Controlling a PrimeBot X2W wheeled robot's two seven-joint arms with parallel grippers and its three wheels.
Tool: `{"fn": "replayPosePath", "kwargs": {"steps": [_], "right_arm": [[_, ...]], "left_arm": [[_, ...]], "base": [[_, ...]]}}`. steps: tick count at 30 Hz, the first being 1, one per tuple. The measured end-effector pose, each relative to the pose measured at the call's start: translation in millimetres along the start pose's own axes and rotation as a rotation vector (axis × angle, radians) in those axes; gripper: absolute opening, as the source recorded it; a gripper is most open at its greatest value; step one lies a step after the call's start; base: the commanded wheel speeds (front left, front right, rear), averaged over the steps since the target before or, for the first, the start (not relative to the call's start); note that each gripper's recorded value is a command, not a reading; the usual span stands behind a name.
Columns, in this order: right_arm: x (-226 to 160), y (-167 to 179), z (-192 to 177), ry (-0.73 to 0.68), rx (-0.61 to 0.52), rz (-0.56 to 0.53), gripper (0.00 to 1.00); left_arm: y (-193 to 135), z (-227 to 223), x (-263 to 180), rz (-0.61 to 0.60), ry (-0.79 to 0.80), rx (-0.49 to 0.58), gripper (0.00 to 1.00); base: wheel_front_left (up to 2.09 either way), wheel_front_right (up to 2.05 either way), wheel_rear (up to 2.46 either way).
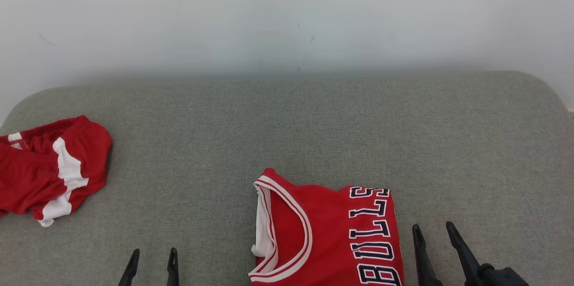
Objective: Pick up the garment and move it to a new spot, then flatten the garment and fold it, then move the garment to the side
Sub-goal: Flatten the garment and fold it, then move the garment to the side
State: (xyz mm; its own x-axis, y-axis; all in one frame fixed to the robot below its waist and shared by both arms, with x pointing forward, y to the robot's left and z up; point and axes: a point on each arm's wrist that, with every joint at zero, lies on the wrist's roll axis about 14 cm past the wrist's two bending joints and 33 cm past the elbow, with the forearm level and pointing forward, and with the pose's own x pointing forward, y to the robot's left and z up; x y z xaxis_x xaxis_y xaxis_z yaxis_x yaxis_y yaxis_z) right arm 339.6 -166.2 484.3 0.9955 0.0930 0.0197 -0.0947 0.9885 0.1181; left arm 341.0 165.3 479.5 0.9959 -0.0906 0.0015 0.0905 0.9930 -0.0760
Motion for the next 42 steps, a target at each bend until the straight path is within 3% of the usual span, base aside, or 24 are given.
{"fn": "replayPosePath", "kwargs": {"steps": [20, 34, 42], "right_arm": [[7.3, -0.6, -6.2, 0.022, -0.027, 0.006, 1.0], [49.6, 7.0, -71.5, 0.268, -0.046, 0.048, 1.0], [47.4, 11.5, -101.9, 0.39, -0.02, 0.053, 1.0]], "left_arm": [[-0.1, -1.2, -1.7, 0.001, 0.003, -0.006, 1.0], [5.8, -5.8, 0.2, 0.017, 0.018, -0.01, 1.0], [13.5, -5.1, -2.3, 0.039, 0.016, -0.015, 1.0]], "base": [[0.0, 0.0, 0.0], [0.0, 0.0, 0.0], [0.0, 0.0, 0.0]]}}
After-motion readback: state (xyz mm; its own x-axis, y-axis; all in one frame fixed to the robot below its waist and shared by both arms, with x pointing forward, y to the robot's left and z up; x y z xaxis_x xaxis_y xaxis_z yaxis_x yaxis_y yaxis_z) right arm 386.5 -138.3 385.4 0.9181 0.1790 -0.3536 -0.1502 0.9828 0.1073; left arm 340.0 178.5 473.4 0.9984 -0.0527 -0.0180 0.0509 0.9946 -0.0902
